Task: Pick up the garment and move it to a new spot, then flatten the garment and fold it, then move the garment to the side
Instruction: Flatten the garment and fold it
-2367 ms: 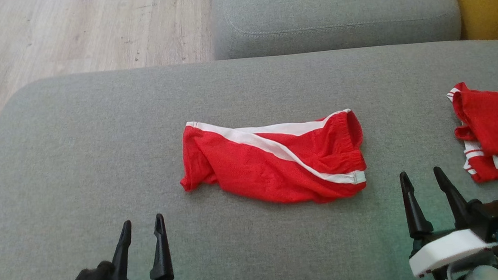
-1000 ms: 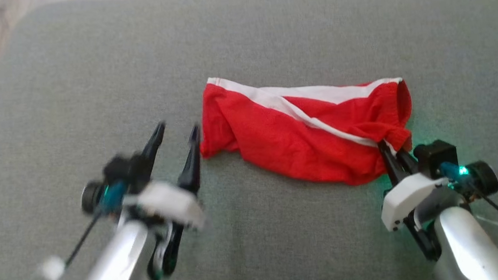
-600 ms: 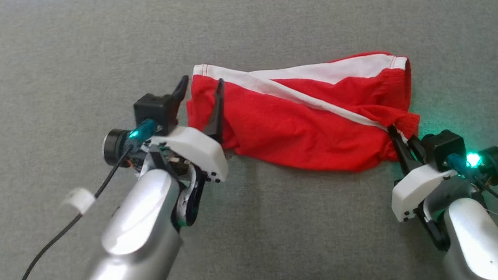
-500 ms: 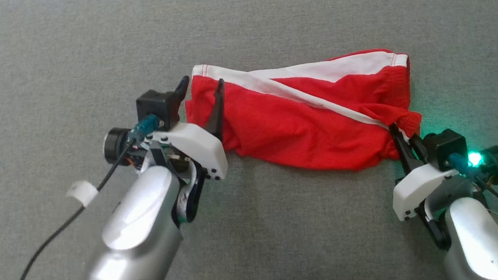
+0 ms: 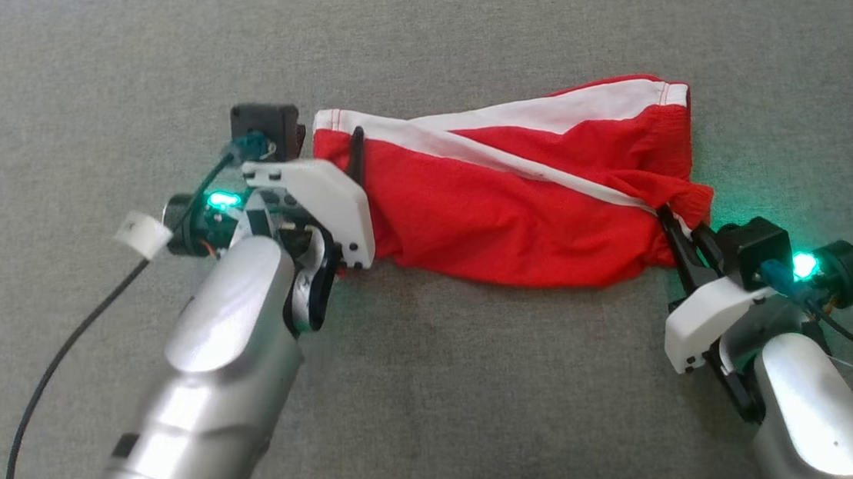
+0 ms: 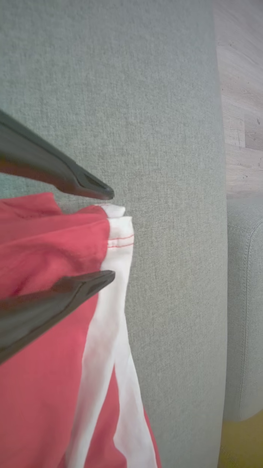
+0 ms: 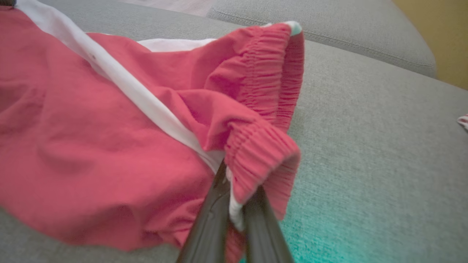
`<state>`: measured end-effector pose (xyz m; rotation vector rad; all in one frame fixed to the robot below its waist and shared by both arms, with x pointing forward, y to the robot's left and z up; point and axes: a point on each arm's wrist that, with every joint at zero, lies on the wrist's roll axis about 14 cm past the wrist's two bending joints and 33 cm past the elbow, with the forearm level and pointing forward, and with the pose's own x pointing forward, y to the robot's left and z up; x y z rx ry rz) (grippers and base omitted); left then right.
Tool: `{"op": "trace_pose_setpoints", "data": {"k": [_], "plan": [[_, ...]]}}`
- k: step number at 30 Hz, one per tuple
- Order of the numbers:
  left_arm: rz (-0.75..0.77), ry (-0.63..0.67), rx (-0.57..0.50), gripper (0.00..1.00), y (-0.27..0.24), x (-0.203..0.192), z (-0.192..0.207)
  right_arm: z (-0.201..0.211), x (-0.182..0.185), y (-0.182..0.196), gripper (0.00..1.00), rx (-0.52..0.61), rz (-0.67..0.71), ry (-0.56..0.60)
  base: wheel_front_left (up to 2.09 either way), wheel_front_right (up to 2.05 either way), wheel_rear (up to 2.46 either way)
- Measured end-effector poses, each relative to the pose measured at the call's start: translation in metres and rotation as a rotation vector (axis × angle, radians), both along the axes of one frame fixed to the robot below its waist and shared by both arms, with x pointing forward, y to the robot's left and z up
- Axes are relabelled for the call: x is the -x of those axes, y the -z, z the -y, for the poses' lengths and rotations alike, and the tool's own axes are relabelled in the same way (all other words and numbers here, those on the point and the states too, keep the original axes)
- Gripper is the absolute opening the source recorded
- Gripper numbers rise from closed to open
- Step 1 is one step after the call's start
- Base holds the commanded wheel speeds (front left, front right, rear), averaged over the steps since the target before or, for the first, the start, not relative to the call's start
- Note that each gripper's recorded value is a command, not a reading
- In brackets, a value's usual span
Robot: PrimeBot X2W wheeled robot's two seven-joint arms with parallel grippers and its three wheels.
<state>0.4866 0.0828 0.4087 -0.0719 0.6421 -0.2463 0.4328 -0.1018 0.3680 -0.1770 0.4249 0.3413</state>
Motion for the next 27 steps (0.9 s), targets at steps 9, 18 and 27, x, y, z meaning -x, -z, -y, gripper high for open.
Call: {"op": "trace_pose_setpoints", "data": {"k": [9,18,27], "plan": [[-0.075,0.016,0.001,1.0,0.011,-0.001,0.009,-0.001,-0.001,0.004,0.0,-0.002,-0.006,-0.002,0.0,0.0,0.0],[-0.052,0.042,-0.003,1.0,0.005,-0.012,0.02,0.0,-0.001,0.004,0.0,-0.005,-0.001,-0.002,0.0,0.0,0.0],[-0.029,0.061,-0.012,0.76,0.0,-0.011,0.024,-0.001,-0.001,0.003,0.0,-0.005,0.0,-0.003,0.0,0.0,0.0]]}}
